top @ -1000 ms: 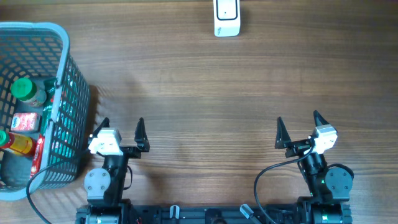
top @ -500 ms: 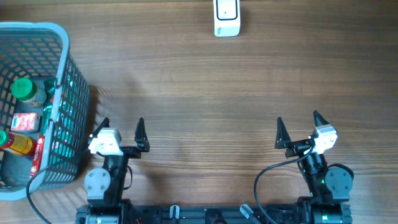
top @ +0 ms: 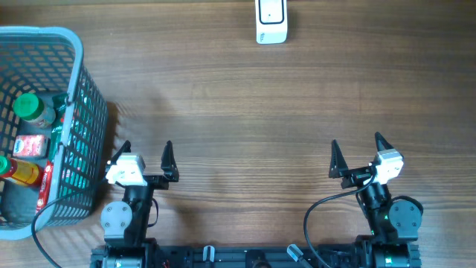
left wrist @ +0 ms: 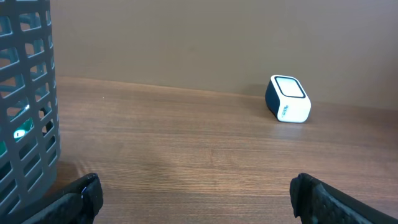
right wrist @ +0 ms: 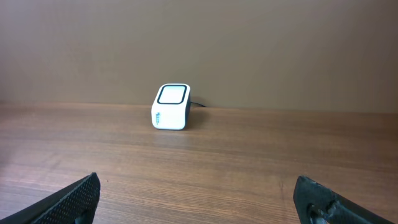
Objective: Scan the item barcode
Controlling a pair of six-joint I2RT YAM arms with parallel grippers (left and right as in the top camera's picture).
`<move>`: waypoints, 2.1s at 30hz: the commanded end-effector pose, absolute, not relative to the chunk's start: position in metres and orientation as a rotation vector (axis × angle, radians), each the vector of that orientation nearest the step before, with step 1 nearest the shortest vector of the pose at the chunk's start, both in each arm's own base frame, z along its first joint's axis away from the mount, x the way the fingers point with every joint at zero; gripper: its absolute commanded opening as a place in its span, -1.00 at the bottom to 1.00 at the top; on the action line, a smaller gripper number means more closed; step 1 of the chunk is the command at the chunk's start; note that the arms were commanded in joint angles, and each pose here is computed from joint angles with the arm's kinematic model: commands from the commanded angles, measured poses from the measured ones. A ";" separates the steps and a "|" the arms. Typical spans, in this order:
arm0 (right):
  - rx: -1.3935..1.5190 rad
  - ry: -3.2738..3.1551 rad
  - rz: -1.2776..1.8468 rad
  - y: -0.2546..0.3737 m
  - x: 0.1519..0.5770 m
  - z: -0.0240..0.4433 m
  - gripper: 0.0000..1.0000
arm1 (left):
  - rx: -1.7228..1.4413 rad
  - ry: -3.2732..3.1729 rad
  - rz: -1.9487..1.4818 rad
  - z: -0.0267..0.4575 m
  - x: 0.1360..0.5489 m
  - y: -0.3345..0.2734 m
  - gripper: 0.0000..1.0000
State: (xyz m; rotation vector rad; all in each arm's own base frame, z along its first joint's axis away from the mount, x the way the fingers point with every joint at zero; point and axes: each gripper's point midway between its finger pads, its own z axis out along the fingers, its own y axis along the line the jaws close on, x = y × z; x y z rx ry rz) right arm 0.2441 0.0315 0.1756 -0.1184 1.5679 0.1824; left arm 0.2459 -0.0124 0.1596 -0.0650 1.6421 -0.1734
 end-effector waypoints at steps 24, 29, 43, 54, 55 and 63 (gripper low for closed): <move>-0.103 1.566 0.188 0.031 0.245 0.176 1.00 | -0.030 1.378 -0.655 0.352 0.233 -0.059 1.00; -0.103 1.566 0.188 0.031 0.245 0.176 1.00 | -0.022 1.509 -0.712 0.421 0.263 -0.069 1.00; -0.103 1.566 0.187 0.031 0.245 0.176 1.00 | -0.592 1.829 -0.473 0.401 0.319 0.008 0.99; -0.103 1.566 0.188 0.031 0.245 0.176 1.00 | -1.498 1.907 0.093 0.327 0.255 0.189 1.00; -0.103 1.566 0.188 0.031 0.245 0.176 0.99 | -1.566 1.893 0.121 0.321 0.243 0.201 1.00; -0.103 1.566 0.188 0.031 0.245 0.176 1.00 | -2.083 1.686 0.418 0.275 0.141 0.264 1.00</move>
